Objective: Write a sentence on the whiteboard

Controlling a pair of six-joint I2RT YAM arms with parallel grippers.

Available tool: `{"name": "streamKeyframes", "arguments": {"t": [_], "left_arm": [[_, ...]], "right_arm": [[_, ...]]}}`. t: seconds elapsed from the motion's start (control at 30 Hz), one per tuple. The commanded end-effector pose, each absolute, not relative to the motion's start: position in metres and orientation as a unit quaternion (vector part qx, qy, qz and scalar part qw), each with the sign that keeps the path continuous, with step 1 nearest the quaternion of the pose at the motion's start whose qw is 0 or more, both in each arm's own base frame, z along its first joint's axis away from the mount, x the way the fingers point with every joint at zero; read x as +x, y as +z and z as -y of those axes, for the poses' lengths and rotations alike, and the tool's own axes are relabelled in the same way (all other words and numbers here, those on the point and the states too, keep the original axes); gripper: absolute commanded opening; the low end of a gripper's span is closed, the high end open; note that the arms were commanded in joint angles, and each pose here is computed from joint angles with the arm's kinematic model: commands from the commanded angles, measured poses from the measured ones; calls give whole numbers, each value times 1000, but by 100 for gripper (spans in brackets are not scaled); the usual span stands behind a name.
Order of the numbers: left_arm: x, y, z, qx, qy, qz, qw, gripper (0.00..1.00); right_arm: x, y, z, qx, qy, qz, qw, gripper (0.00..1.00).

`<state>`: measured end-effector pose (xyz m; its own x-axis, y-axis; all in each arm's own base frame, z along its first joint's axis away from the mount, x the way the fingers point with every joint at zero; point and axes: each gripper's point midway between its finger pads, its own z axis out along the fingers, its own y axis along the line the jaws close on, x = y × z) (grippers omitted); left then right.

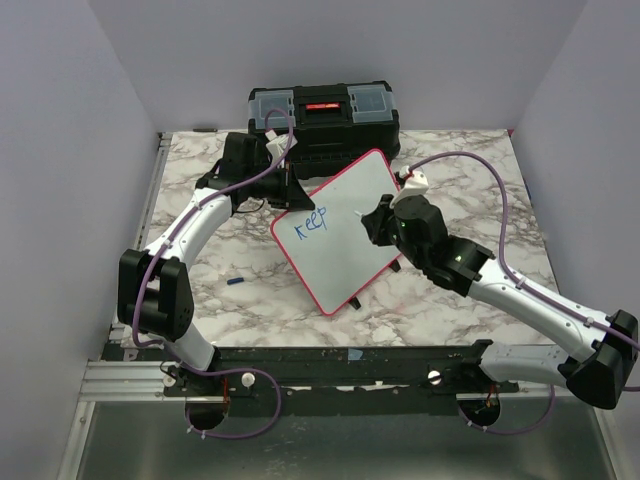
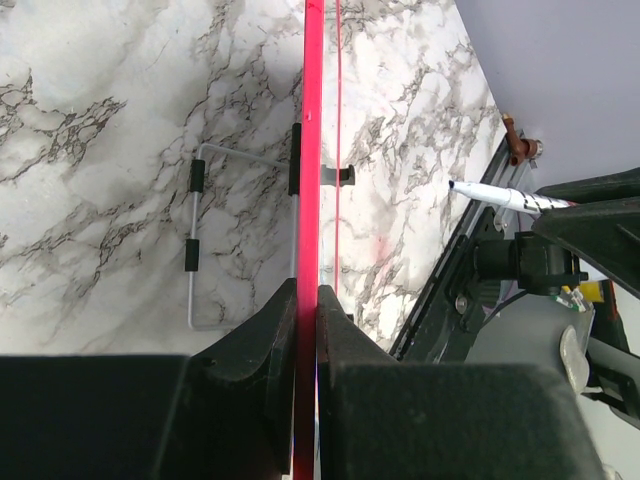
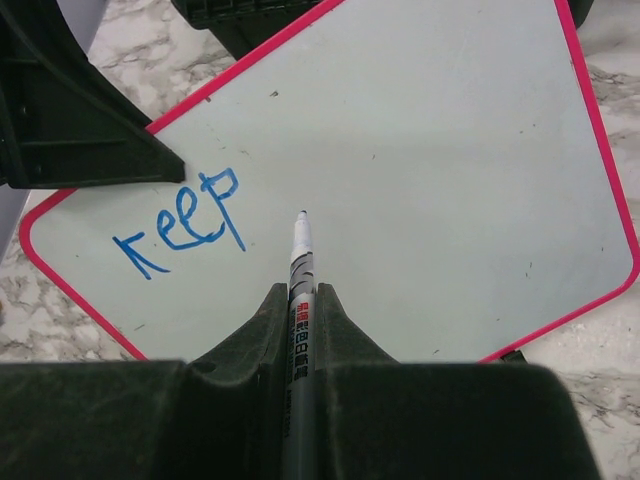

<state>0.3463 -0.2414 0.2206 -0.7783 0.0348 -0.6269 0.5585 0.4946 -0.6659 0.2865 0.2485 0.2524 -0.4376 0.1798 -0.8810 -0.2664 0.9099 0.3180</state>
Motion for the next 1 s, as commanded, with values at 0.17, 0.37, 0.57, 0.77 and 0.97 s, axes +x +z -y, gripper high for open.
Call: {"name": "streamKeyframes", "arguments": {"t": [0.17, 0.37, 0.57, 0.77, 0.97], "left_arm": [[351, 245, 248, 211, -481, -790, 315, 0], [350, 245, 247, 211, -481, -790, 317, 0], [350, 245, 247, 212, -480, -790, 317, 0], [350, 246, 247, 211, -480, -790, 319, 0], [352, 246, 246, 206, -476, -793, 320, 0]], "right_arm": [[278, 250, -243, -42, 207, -827, 521, 1], [279, 249, -247, -44, 213, -826, 520, 1], [280, 251, -253, -55, 220, -824, 520, 1], [267, 245, -274, -109, 260, -823, 493, 1], [253, 231, -290, -134, 282, -837, 450, 1]]}}
